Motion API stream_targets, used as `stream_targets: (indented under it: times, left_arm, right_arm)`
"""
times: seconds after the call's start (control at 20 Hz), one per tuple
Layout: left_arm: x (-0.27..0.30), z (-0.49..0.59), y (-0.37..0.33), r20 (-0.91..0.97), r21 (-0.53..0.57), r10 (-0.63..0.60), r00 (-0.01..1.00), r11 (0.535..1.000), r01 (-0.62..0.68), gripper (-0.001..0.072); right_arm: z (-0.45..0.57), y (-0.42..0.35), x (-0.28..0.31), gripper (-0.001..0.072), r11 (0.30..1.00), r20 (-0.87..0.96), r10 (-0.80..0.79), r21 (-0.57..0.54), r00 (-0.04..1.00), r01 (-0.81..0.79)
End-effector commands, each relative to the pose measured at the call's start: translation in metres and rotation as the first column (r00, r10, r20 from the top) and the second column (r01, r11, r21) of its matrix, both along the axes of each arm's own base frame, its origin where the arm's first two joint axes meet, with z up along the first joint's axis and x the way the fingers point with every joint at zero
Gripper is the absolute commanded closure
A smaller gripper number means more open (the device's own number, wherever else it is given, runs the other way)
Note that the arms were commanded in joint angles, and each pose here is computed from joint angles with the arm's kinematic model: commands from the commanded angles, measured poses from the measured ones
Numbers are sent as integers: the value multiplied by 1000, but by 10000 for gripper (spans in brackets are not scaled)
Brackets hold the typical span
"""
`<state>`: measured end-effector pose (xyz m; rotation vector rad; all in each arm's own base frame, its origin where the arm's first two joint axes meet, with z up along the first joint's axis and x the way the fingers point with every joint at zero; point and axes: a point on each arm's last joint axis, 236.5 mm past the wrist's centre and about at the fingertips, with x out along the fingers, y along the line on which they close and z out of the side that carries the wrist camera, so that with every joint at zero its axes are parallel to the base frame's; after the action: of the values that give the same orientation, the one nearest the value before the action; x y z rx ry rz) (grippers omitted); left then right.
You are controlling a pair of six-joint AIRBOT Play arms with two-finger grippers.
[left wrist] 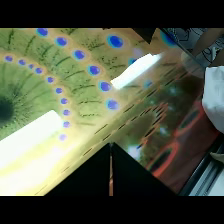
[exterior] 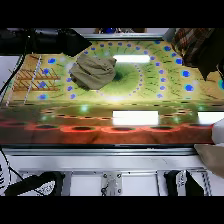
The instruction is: Fold the clothes and pants, and hang the long-sleeved shirts on hangers.
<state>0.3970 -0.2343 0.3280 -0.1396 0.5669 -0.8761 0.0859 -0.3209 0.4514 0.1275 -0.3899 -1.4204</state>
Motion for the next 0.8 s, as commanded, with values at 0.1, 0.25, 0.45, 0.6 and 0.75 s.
stream_targets:
  times: [0.1, 0.25, 0.45, 0.6, 0.75]
  left_arm:
    - [0, 0, 0, 5, 3, -3, 1000, 1000, 3, 684]
    - [0, 0, 0, 5, 4, -3, 1000, 1000, 3, 684]
    - [0, 0, 0, 5, 3, -3, 1000, 1000, 3, 684]
    - [0, 0, 0, 5, 4, -3, 1000, 1000, 3, 684]
    - [0, 0, 0, 5, 5, -2, 1000, 1000, 2, 683]
  right_arm:
    - [8, 12, -1, 355, 999, -16, 23, -26, 1000, -24]
    - [35, 32, 3, 56, 988, -4, 82, -129, 997, -82]
    - [109, 107, 26, 56, 850, -49, 281, -451, 959, -272]
    - [143, 170, 54, 57, 643, -83, 507, -627, 858, -441]
    - [137, 210, 97, 57, 443, -105, 753, -650, 650, -618]
